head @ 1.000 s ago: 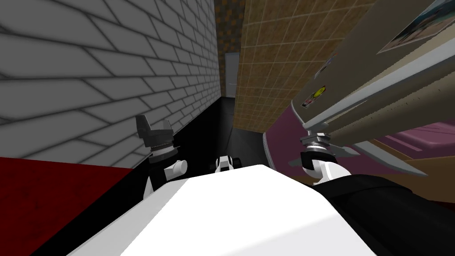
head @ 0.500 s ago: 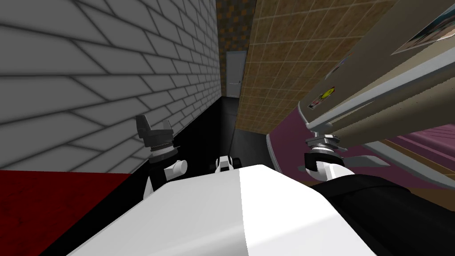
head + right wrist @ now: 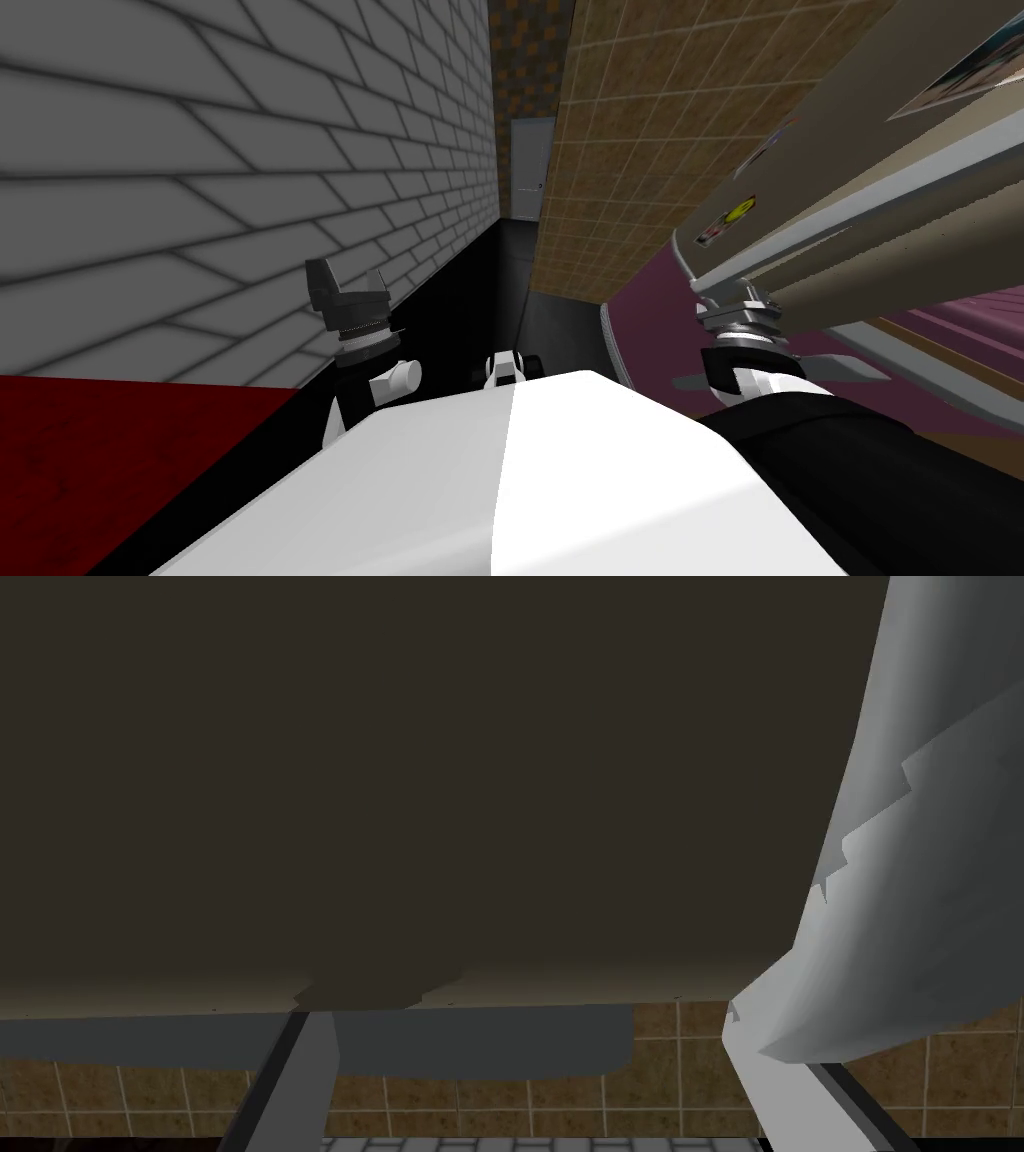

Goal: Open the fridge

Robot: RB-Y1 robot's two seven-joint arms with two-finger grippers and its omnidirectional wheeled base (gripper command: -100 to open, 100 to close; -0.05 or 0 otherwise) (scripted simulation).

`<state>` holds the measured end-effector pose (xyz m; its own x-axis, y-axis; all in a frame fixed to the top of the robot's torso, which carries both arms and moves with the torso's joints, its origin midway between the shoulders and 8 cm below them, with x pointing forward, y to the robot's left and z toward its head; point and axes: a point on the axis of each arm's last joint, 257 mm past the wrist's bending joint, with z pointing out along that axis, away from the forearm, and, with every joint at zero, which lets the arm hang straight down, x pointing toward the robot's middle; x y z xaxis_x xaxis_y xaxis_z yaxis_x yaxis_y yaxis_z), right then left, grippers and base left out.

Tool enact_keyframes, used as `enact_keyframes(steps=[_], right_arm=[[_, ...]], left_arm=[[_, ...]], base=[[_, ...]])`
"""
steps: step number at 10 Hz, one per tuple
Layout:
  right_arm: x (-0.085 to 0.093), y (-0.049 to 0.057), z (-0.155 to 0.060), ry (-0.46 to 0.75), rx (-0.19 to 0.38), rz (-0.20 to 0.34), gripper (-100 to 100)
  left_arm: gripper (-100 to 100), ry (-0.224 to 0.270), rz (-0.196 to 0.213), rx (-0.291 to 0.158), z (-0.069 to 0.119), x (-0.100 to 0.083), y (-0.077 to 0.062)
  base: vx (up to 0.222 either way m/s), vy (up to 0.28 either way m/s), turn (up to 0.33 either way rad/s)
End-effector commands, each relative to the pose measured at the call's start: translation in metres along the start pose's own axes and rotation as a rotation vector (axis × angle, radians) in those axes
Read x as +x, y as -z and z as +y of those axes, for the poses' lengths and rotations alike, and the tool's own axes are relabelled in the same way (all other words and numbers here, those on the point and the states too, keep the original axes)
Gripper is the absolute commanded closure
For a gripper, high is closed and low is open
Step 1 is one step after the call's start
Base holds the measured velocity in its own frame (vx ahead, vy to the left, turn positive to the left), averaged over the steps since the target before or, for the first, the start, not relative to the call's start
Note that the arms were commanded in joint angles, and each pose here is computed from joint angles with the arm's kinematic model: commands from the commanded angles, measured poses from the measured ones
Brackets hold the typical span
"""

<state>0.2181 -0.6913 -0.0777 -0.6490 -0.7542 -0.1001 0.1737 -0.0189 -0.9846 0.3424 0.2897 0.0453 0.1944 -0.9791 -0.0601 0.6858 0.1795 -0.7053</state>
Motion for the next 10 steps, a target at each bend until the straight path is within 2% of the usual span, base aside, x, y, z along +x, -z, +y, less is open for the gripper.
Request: enact_keyframes(steps=[1, 3, 4, 5, 6, 7, 9, 10], right_arm=[[0.000, -0.002, -0.007, 0.009, -0.014, -0.030, -100], [0.000, -0.003, -0.013, 0.018, -0.029, -0.057, -100], [0.001, -0.001, -0.007, 0.015, -0.033, -0.046, -100], [0.009, -0.002, -0.014, 0.012, -0.037, -0.043, -100], [0.006, 0.001, -0.006, 0.013, -0.046, -0.045, -100], [0.008, 0.002, -0.004, 0.011, -0.051, -0.043, 100], [0.033, 0.005, -0.008, 0.018, -0.044, 0.018, 100], [0.033, 0.005, -0.008, 0.018, -0.044, 0.018, 100]], left_arm=[[0, 0.000, 0.000, 0.000, 0.000, 0.000, 0.000], [0, 0.000, 0.000, 0.000, 0.000, 0.000, 0.000], [0, 0.000, 0.000, 0.000, 0.000, 0.000, 0.000], [0, 0.000, 0.000, 0.000, 0.000, 0.000, 0.000], [0, 0.000, 0.000, 0.000, 0.000, 0.000, 0.000], [0, 0.000, 0.000, 0.000, 0.000, 0.000, 0.000], [0, 0.000, 0.000, 0.000, 0.000, 0.000, 0.000], [0, 0.000, 0.000, 0.000, 0.000, 0.000, 0.000]], base=[[0.012, -0.032, 0.022], [0.004, -0.019, 0.003], [-0.008, -0.005, -0.008], [0.072, -0.028, -0.026], [0.035, -0.006, -0.042], [-0.010, 0.007, -0.022], [0.187, 0.117, -0.028], [0.247, 0.164, -0.019]])
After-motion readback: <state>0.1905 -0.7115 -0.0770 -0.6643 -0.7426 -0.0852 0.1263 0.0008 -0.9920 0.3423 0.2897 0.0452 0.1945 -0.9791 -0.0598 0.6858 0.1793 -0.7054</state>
